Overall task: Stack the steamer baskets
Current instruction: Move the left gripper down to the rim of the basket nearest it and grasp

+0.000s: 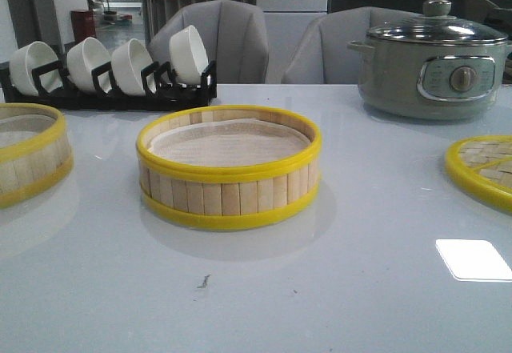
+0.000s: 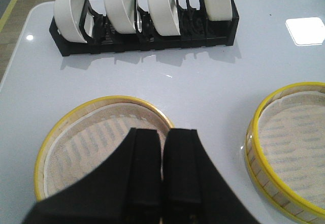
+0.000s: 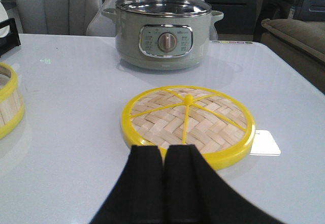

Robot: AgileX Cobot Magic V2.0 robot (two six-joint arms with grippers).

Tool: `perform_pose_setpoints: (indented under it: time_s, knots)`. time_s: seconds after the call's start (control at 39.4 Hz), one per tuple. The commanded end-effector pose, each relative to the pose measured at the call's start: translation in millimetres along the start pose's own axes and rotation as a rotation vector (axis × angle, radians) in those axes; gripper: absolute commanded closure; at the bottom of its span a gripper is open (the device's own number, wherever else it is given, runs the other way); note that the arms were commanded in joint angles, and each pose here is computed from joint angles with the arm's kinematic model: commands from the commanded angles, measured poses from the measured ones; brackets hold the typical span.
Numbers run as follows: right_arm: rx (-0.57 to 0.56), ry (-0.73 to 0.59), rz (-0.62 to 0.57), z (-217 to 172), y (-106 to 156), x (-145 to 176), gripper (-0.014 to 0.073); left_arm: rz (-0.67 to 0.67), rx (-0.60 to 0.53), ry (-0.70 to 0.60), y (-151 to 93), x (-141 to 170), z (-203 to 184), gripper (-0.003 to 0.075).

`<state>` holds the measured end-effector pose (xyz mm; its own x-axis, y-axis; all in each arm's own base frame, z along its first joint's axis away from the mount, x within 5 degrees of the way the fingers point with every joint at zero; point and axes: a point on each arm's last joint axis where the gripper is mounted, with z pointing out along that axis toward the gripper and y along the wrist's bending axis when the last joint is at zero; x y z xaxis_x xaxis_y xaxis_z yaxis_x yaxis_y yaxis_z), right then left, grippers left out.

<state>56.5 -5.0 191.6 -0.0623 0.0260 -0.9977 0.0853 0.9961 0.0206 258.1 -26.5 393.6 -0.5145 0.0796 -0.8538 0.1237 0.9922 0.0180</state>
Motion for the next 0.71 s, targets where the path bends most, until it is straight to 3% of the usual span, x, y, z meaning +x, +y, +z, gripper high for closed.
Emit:
perform_pose_setpoints:
  time_s: [0.0, 0.23, 0.3, 0.41, 0.48, 0.68]
  knots:
    - [-0.001, -0.149, -0.027, -3, 0, -16, 0.0544, -0.001, 0.004, -0.126, -2, -18, -15, 0.0634]
    - [-0.034, -0.35, 0.135, -9, 1, -37, 0.0544, -0.001, 0.005, -0.093, -2, -15, -15, 0.0634]
    - [-0.035, -0.358, 0.136, -14, 1, -53, 0.0544, 0.001, 0.005, -0.082, -2, -14, -15, 0.0634]
    - [-0.022, -0.279, 0.119, -24, 2, -94, 0.0544, 0.002, 0.004, -0.078, -2, -14, -15, 0.0634]
    - [-0.006, -0.149, 0.102, -17, 2, -121, 0.0544, 0.002, 0.004, -0.078, -2, -14, -15, 0.0634]
    - [0.026, 0.144, 0.077, 55, 2, -171, 0.0544, 0.002, 0.004, -0.065, -2, -13, -15, 0.0634]
